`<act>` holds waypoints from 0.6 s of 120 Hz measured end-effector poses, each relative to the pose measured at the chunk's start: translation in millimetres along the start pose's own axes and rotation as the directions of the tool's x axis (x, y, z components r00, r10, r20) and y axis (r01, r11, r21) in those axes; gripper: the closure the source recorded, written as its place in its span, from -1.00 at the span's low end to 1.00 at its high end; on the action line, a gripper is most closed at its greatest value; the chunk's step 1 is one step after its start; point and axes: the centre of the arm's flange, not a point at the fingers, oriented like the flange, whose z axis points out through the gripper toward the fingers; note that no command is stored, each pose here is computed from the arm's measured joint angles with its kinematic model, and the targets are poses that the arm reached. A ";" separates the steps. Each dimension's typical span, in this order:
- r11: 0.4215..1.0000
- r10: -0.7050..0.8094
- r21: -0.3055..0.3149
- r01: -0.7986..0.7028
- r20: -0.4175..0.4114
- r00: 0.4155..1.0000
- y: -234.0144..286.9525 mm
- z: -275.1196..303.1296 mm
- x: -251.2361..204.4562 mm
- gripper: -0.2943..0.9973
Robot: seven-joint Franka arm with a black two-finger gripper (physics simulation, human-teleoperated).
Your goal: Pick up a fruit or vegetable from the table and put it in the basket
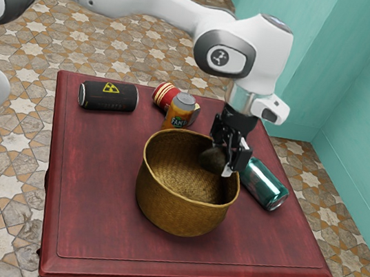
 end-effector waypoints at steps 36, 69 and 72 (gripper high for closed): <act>1.000 -0.006 0.010 0.006 0.027 1.000 2.3 10.7 -5.2 -0.07; 1.000 -0.009 0.024 0.007 0.067 0.998 4.1 19.0 -14.1 -0.07; 1.000 -0.009 0.025 0.007 0.069 0.998 4.5 19.7 -14.8 -0.07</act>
